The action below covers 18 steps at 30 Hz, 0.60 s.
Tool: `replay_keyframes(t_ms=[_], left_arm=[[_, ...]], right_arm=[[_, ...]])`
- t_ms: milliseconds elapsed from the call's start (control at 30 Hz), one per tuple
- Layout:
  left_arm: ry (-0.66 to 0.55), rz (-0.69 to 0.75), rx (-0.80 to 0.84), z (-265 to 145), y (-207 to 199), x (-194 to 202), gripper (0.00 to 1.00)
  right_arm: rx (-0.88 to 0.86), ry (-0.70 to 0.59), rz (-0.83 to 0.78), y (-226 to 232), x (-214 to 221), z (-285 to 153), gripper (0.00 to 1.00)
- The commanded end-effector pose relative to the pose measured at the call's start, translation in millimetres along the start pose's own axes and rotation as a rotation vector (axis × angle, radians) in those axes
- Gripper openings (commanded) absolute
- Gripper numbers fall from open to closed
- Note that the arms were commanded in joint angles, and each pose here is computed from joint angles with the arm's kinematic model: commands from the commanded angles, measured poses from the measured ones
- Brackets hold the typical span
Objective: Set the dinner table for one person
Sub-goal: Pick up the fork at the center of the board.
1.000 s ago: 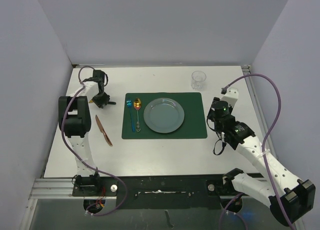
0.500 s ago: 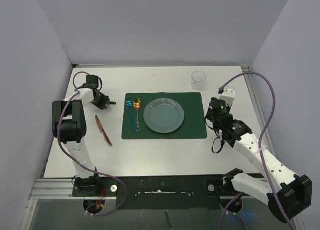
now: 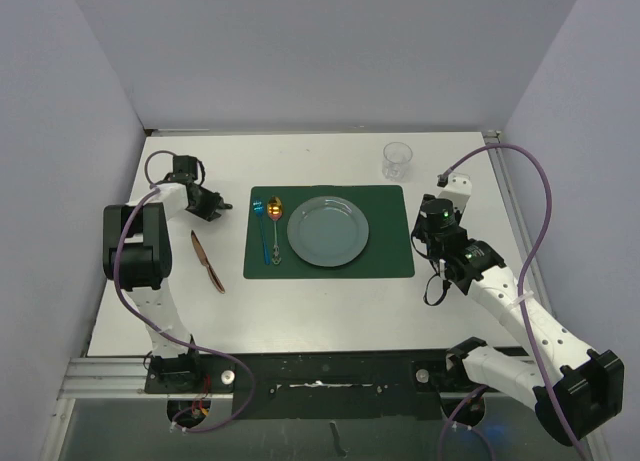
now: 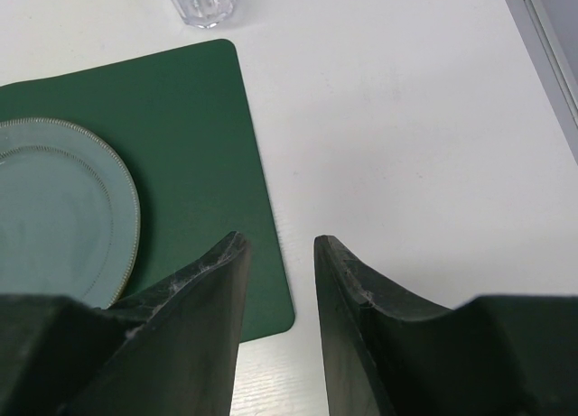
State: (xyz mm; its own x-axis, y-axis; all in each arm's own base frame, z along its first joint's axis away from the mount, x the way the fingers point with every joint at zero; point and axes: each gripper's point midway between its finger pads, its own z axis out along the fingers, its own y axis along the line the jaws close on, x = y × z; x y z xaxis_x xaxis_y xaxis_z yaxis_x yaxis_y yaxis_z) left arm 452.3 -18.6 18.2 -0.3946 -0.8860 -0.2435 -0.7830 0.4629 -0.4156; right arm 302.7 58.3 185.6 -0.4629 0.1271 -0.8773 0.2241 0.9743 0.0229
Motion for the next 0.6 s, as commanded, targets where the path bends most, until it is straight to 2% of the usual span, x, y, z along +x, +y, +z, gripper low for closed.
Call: replay_keyframes(t_ms=[0, 200, 333, 567], left_arm=[[-0.007, -0.041, 0.133, -19.7, -28.9, -5.2, 0.28], [0.003, -0.038, 0.211, -32.4, -45.6, -5.2, 0.35], [-0.021, -0.031, 0.218, -34.5, -50.4, -11.8, 0.45], [-0.037, -0.033, 0.181, -21.4, -51.8, -18.6, 0.46]], right_arm=[[-0.012, -0.045, 0.019, 3.3, -15.2, 1.7, 0.36], [-0.018, -0.040, 0.021, 4.2, -13.9, 3.1, 0.36], [-0.023, -0.039, 0.020, 4.9, -13.7, 3.1, 0.36], [-0.013, -0.043, 0.016, 1.6, -14.8, 3.3, 0.36]])
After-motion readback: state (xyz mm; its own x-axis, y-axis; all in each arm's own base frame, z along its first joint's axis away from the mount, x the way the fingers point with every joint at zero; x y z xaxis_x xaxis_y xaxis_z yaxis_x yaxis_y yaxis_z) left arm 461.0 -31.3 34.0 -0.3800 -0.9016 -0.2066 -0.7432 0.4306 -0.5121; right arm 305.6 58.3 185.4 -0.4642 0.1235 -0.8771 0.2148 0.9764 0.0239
